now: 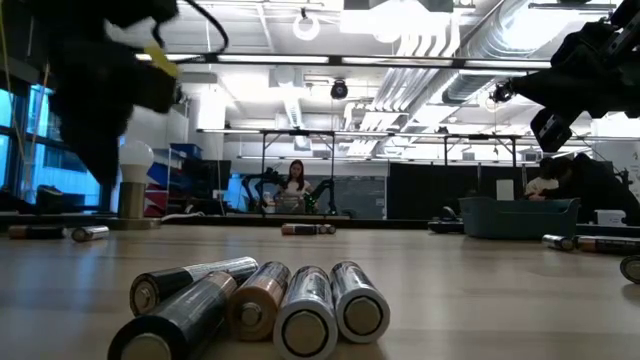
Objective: Sort batteries
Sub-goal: Put the silver battery into the orange bin
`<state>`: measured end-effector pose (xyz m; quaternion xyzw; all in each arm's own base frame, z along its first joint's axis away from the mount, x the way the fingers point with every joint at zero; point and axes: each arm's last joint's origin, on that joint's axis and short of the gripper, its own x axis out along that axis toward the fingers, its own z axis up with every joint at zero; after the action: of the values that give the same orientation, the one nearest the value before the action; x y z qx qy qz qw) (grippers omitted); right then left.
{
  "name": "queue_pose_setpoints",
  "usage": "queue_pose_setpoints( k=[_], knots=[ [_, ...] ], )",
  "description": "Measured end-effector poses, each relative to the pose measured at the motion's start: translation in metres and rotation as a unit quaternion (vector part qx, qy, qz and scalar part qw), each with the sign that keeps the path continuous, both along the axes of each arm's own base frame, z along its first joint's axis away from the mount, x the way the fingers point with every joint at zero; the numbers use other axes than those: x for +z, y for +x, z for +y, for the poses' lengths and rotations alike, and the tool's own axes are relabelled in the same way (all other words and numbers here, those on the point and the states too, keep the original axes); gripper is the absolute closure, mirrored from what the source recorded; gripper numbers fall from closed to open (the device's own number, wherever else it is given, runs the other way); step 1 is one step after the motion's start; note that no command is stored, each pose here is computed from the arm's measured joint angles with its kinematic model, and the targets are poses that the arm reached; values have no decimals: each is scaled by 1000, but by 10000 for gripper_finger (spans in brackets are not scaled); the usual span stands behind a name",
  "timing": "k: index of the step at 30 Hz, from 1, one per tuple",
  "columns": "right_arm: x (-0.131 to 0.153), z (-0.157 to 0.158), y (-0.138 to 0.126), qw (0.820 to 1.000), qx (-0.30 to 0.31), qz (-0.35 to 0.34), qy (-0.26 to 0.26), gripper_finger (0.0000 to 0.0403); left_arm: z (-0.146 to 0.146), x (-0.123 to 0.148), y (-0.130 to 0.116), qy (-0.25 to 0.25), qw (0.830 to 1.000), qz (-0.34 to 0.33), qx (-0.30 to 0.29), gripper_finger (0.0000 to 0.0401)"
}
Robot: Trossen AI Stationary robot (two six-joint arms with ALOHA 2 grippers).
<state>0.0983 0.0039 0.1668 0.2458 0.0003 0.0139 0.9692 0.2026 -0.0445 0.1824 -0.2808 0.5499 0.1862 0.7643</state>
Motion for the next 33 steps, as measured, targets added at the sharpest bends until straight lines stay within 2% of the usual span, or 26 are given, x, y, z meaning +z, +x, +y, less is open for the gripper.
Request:
queue_pose_setpoints(
  k=[4, 8, 11, 13, 16, 23, 33],
  knots=[
    [0, 0, 0, 1000, 0, 0, 0, 402, 2, -18, 9, 4, 996, 35, 81, 301],
    [0, 0, 0, 1000, 0, 0, 0, 402, 6, -29, 7, -2, 978, 77, 196, 241],
    [0, 0, 0, 1000, 0, 0, 0, 402, 3, -26, 8, -23, 968, 61, 241, 209],
    [0, 0, 0, 1000, 0, 0, 0, 402, 1, -24, 8, -20, 961, 37, 274, 195],
    [0, 0, 0, 1000, 0, 0, 0, 402, -2, -26, 6, -10, 945, 37, 324, 186],
    [0, 0, 0, 1000, 0, 0, 0, 402, -11, -21, 6, -9, 940, 35, 340, 192],
    [0, 0, 0, 1000, 0, 0, 0, 402, -13, -42, -4, 7, 902, 57, 428, 194]
  ],
)
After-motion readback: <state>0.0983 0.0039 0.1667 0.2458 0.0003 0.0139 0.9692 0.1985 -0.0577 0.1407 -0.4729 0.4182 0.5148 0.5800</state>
